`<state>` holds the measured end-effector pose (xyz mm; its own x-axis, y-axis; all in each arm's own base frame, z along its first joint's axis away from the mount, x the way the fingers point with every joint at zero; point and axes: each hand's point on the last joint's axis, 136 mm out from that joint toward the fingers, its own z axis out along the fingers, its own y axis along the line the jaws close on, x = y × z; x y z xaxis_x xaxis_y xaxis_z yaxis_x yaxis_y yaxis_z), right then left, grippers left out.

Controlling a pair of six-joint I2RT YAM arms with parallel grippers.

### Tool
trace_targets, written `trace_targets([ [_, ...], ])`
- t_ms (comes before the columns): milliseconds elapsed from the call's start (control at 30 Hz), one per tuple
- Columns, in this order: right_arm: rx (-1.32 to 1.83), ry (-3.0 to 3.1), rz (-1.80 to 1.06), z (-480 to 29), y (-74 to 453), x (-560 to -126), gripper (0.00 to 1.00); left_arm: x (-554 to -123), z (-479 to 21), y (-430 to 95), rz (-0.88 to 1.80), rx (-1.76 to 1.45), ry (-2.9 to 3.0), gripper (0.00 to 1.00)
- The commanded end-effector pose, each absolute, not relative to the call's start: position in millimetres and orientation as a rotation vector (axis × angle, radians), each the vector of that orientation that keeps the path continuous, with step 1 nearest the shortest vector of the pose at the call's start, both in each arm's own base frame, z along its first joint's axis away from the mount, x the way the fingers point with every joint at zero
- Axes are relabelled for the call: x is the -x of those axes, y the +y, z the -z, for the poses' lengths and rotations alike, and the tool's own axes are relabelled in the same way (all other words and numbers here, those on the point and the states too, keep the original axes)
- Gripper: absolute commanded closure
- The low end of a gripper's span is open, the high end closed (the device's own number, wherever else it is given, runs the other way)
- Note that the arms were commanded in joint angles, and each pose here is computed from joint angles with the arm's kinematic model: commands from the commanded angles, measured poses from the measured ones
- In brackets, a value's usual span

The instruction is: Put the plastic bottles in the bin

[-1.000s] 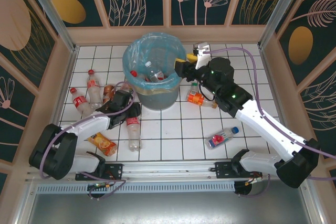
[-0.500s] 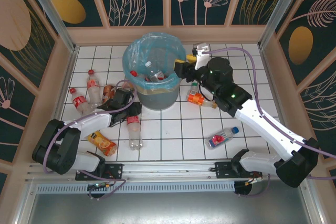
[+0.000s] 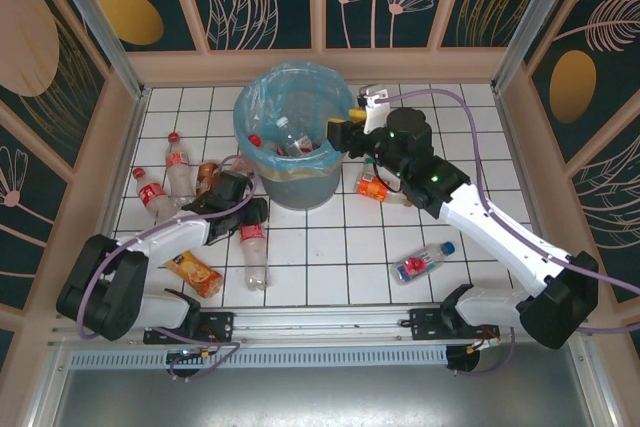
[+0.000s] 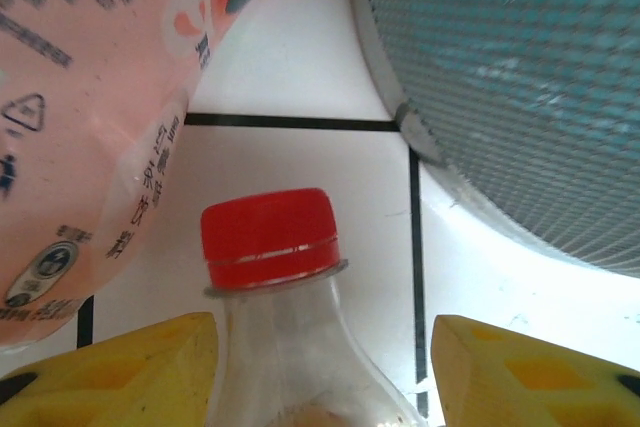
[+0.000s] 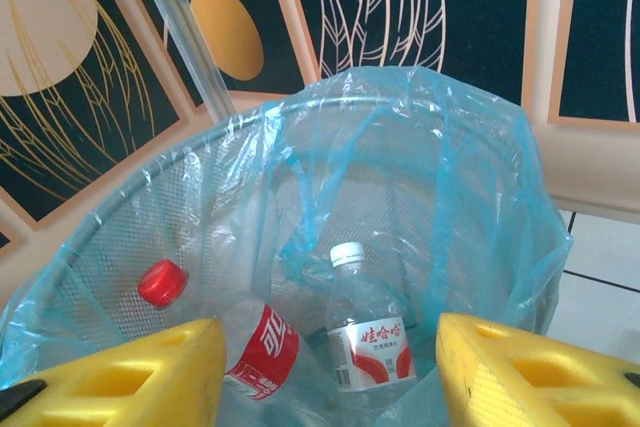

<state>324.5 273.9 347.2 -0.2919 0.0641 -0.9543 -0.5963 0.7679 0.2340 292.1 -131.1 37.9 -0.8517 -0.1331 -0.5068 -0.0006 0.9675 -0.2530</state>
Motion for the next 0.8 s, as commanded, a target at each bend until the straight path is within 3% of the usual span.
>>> trace_targets([
  [0, 0.409, 1.746, -0.728, -354.7, 279.7, -321.9, 0.42, -301.8, -37.9, -128.7, 0.315, 0.089, 2.574, 0.41],
  [400, 0.411, 1.778, -0.741, -341.8, 283.4, -322.7, 0.42, -309.6, -40.3, -133.2, 0.361, 0.093, 2.575, 0.41],
  [567, 0.417, 1.785, -0.748, -337.3, 286.1, -323.2, 0.41, -307.5, -52.9, -137.2, 0.408, 0.091, 2.556, 0.30],
  [767, 0.424, 1.791, -0.759, -335.1, 290.3, -324.5, 0.41, -310.7, -55.7, -130.8, 0.402, 0.108, 2.543, 0.35],
])
